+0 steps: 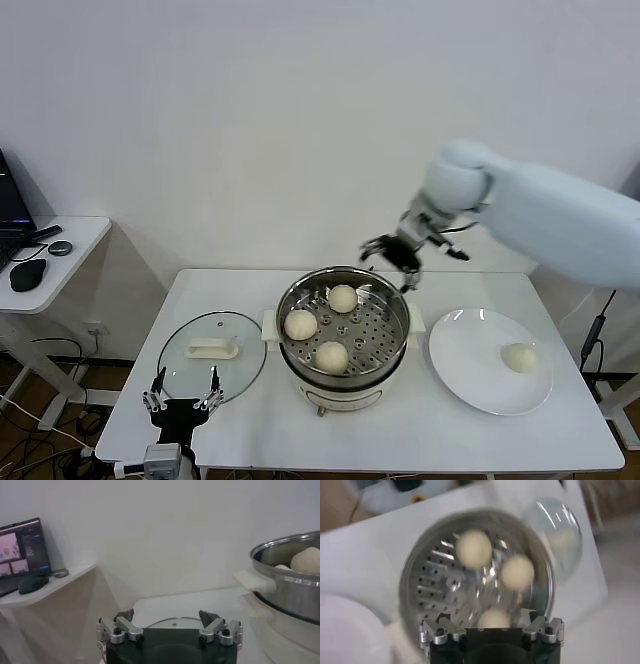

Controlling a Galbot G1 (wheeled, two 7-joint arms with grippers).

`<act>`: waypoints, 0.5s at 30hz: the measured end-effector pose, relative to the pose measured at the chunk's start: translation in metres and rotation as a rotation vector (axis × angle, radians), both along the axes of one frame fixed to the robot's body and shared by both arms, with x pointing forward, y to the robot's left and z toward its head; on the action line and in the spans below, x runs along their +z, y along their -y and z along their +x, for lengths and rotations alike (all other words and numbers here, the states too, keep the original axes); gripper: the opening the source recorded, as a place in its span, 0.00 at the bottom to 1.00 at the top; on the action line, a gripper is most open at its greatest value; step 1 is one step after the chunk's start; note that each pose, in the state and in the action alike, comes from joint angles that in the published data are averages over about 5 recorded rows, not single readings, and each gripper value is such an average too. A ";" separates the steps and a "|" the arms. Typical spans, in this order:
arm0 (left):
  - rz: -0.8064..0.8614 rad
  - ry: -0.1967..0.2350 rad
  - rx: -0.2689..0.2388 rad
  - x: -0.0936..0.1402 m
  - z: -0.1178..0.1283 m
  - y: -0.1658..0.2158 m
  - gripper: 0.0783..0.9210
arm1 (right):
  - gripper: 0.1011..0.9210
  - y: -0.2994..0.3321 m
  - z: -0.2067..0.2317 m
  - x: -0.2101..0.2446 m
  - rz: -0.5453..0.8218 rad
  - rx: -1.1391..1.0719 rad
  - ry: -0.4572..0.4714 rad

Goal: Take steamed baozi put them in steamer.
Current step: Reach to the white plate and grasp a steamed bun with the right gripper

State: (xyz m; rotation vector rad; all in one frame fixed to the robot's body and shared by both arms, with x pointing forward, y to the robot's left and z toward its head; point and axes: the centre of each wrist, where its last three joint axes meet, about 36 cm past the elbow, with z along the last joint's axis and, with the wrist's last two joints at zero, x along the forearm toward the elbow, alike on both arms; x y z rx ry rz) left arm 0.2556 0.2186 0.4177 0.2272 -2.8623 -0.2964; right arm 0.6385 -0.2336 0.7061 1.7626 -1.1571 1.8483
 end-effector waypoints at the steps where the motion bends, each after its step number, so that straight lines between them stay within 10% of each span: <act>1: -0.002 0.000 0.000 0.000 0.000 0.000 0.88 | 0.88 0.017 0.001 -0.002 0.003 -0.069 -0.010; 15: -0.026 -0.038 0.004 -0.010 -0.004 0.000 0.88 | 0.88 0.203 -0.018 -0.098 -0.065 -0.633 -0.115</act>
